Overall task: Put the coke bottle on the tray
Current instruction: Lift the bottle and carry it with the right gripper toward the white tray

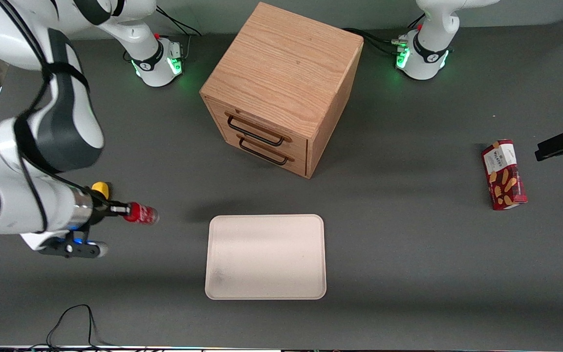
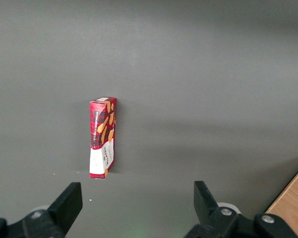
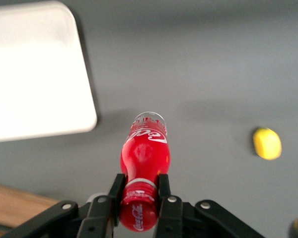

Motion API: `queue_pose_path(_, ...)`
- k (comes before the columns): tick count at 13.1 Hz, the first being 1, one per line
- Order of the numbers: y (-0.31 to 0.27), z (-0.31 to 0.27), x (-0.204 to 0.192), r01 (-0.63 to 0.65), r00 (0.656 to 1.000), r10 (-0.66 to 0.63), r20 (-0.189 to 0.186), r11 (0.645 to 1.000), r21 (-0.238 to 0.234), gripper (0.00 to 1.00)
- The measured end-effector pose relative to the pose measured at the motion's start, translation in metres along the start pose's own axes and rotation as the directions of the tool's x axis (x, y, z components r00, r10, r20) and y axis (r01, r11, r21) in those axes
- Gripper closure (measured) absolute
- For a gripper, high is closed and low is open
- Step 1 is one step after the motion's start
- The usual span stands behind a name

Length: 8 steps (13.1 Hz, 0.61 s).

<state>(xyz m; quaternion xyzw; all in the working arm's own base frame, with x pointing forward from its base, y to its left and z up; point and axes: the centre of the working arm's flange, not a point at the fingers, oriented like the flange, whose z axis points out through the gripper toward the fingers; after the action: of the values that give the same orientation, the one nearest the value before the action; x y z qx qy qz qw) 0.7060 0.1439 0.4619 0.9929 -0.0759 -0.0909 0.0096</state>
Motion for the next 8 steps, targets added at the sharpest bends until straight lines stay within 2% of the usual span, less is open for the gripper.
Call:
queue_pose_path(4, -0.051, 0.038, 0.025, -0.102, 0.988, 0.109, -0.112, 0.992, 0.068, 0.69)
queue_pose_path(8, -0.083, 0.068, 0.043, -0.108, 0.973, 0.132, -0.190, 0.986, 0.128, 0.69)
